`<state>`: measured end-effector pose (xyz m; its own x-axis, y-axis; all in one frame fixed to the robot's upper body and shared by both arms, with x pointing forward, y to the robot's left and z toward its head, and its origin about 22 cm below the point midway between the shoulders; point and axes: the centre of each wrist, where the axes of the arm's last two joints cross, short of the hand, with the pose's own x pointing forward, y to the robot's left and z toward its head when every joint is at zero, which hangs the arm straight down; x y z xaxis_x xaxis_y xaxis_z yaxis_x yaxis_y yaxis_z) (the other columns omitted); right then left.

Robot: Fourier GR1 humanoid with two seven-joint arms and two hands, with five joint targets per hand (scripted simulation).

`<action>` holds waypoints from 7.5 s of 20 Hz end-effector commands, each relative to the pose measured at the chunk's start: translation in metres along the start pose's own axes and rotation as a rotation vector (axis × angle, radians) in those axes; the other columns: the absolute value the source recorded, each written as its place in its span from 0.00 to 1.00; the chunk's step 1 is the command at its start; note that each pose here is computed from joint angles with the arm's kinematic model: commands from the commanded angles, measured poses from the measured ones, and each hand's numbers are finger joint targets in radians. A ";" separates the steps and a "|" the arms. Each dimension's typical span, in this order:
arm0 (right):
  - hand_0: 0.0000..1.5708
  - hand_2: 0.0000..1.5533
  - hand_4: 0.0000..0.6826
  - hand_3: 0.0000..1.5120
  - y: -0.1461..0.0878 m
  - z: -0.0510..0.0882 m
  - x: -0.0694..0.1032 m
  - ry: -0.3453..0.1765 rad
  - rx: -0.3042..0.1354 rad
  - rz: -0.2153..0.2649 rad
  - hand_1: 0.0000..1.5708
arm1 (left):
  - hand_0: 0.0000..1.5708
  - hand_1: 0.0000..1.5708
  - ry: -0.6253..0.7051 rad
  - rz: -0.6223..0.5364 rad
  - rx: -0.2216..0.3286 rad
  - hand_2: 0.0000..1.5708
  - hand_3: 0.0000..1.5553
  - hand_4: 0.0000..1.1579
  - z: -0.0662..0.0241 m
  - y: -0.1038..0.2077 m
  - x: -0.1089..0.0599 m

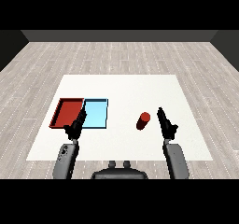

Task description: Pick the red can and put it in the red box

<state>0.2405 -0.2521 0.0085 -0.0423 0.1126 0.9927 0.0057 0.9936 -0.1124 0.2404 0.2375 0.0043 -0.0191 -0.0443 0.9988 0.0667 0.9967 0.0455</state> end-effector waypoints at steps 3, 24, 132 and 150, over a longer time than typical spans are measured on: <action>0.00 0.00 0.00 0.00 -0.029 0.009 -0.006 0.028 -0.006 0.003 0.00 | 0.00 0.00 0.011 -0.035 0.055 0.00 0.00 0.00 0.0009 0.009 -0.001; 0.00 0.00 0.00 0.00 -0.069 0.015 -0.014 -0.250 0.051 -0.142 0.00 | 0.00 0.00 -0.384 0.000 0.117 0.00 0.00 0.00 0.0106 0.022 0.015; 0.92 0.93 0.96 0.93 0.031 -0.068 -0.043 -0.149 0.031 -0.161 0.92 | 0.00 0.00 -0.387 0.056 0.070 0.00 0.00 0.00 0.0165 0.004 -0.004; 0.90 0.92 0.96 0.94 0.086 -0.069 0.014 -0.296 0.069 -0.206 0.90 | 0.00 0.00 -0.307 0.085 -0.083 0.00 0.00 0.00 -0.0188 -0.064 0.010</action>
<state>0.3103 -0.1816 0.0077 -0.3061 -0.1016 0.9466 -0.0924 0.9928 0.0767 0.2564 0.1798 0.0137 -0.3179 0.0571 0.9464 0.1483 0.9889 -0.0098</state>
